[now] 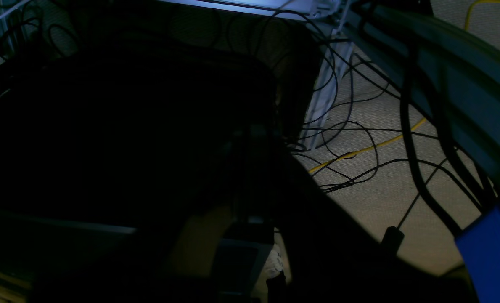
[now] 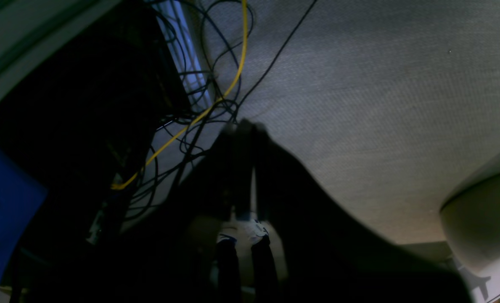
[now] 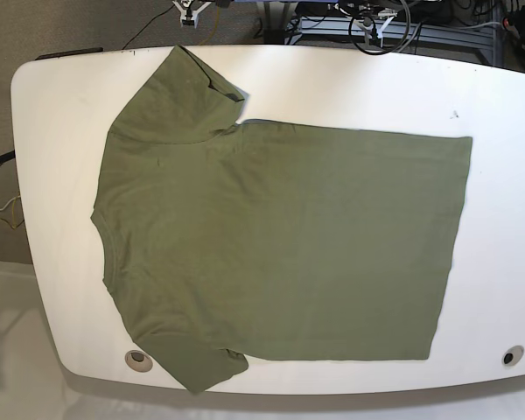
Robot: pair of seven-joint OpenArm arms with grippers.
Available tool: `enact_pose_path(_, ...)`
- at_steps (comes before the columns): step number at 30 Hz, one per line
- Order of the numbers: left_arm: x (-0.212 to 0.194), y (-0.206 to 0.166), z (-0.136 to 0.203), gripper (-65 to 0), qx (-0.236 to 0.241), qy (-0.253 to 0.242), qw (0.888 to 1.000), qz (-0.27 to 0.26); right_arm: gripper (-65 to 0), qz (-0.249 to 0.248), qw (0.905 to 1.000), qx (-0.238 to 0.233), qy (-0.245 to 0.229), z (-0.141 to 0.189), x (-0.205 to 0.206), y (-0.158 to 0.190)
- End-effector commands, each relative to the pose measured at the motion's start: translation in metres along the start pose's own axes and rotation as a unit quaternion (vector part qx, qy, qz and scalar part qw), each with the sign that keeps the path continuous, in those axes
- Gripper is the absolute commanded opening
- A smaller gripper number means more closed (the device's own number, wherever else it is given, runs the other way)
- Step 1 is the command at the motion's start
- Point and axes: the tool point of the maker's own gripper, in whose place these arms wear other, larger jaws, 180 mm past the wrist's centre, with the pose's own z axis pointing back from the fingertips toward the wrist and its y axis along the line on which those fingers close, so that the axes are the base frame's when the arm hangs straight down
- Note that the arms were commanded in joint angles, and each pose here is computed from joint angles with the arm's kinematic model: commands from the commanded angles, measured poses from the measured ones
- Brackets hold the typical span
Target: Fold the T-shirt properly
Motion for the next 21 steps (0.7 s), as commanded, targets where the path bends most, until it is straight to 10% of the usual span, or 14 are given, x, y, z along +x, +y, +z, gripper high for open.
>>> enact_pose_path(1,0.0025,0.0030,0.0000,-65.0,0.002,-0.004,1.000,0.001,-65.0,-0.006,1.0000,0.000,-0.001,-0.0001,-0.0001,-0.0022)
enact_pose_path(21,-0.0006,0.0033,0.0000,-65.0,0.002,0.001,1.000,0.000,-65.0,-0.003,1.0000,0.007,0.001,-0.0001,-0.0024,0.0013)
